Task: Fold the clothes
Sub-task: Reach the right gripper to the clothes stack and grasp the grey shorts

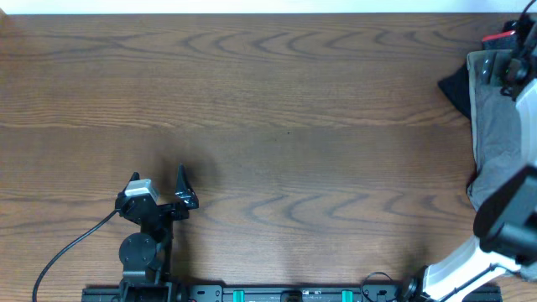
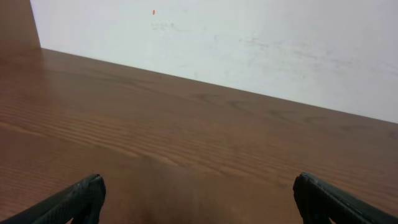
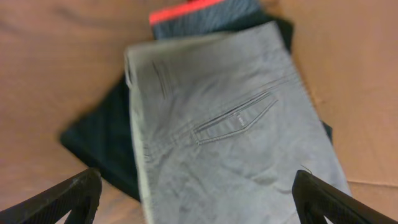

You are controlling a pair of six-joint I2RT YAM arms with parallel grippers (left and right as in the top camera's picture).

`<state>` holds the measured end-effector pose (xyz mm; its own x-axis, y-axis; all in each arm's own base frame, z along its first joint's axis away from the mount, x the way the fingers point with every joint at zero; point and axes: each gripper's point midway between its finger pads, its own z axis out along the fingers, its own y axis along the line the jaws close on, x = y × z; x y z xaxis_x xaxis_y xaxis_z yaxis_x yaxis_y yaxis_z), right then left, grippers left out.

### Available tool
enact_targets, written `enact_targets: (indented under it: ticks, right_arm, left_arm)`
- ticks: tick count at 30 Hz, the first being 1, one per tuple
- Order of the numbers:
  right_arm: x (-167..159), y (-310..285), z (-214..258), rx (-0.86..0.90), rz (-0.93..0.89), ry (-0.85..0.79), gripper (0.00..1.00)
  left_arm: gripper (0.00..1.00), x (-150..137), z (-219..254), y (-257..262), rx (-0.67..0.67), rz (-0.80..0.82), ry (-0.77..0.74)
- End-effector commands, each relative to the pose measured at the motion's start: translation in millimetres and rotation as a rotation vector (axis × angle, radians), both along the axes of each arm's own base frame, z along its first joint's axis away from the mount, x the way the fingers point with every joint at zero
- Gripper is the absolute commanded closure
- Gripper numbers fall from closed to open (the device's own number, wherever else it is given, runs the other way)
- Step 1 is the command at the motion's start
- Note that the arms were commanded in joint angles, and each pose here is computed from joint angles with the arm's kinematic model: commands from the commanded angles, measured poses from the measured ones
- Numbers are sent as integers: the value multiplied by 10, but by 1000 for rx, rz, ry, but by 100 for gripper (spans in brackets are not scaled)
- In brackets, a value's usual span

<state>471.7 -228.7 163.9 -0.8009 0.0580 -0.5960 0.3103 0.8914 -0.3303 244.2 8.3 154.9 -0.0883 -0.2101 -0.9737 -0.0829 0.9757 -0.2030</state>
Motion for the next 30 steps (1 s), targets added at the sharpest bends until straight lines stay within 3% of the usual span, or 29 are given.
enact_targets:
  ticks: [1, 21, 30]
  right_arm:
    - [67, -173, -231, -88, 15, 85, 5]
    - [1053, -141, -998, -80, 90, 46, 6]
    - [1083, -96, -1191, -72, 91, 71, 8]
  left_arm:
    - [2, -8, -176, 44, 24, 21, 50]
    - [2, -8, -176, 44, 24, 21, 50]
    - [2, -8, -176, 44, 24, 21, 50]
